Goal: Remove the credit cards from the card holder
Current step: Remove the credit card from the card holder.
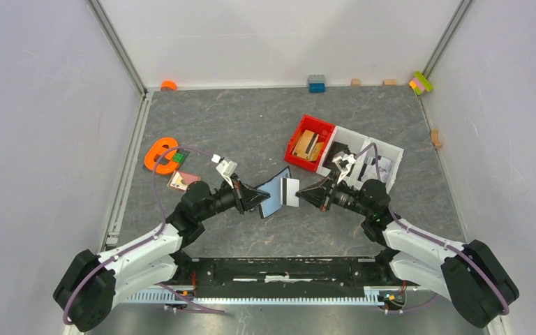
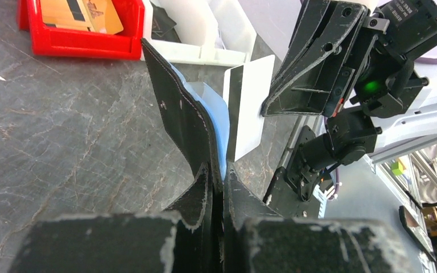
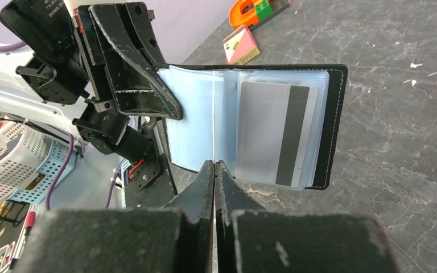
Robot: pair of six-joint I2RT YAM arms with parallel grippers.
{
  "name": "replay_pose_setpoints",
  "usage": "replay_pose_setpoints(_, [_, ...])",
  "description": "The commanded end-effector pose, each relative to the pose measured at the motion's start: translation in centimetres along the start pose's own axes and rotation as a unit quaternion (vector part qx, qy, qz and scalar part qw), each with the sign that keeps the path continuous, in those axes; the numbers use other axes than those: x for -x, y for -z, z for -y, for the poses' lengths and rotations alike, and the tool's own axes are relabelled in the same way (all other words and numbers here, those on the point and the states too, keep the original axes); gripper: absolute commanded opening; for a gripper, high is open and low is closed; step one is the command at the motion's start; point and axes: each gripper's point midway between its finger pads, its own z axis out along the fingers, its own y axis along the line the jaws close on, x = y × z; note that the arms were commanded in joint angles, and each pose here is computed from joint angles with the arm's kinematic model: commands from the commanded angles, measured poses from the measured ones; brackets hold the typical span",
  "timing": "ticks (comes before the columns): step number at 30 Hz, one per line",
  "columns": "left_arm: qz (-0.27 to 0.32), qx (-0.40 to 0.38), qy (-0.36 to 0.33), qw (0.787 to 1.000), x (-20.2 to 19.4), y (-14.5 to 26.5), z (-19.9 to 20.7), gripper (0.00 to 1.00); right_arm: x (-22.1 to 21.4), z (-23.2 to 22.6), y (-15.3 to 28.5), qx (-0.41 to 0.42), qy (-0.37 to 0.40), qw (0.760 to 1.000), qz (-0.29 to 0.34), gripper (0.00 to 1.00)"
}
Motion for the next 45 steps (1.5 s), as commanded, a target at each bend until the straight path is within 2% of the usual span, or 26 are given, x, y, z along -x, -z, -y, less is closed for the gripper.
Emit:
replay_pose_setpoints(1, [0.018, -0.041, -0.025, 0.999, 2.2, -0.9, 2.0, 0.02, 0.7, -0.5, -0.5, 0.016, 0.007, 1.0, 0.001, 0.0])
replay_pose_setpoints(11, [-0.011, -0.031, -0.01, 0.999, 1.2, -1.8, 1.2, 0.02, -1.6, 0.7, -1.6, 0.011, -0.03, 0.998, -0.054, 0.03])
replay_pose_setpoints(23, [-0.028, -0.06, 0.003, 0.998, 0.8, -2.2, 2.0, 0.02, -2.0, 0.4, -1.9, 0.015, -0.026, 0.998, -0.061, 0.11])
replay_pose_setpoints(28, [-0.025, -0.058, 0.002, 0.998, 0.8, -2.1, 2.0, 0.02, -2.2, 0.4, -1.9, 0.013, -0.026, 0.998, -0.063, 0.0])
replay_pose_setpoints(31, [-0.023, -0.043, 0.002, 0.999, 0.9, -2.1, 1.5, 0.02, -2.1, 0.6, -1.9, 0.006, -0.024, 0.998, -0.062, 0.0])
replay_pose_setpoints(39, [-0.032, 0.075, 0.001, 0.997, 0.6, -2.0, -2.7, 0.02, -0.9, 3.5, -1.0, -0.079, -0.002, 0.995, -0.06, 0.0])
replay_pose_setpoints(45, [-0.053, 0.106, 0.007, 0.993, 0.0, -2.2, -3.8, 0.02, 1.7, 8.0, 1.6, -0.214, 0.012, 0.976, -0.039, 0.0])
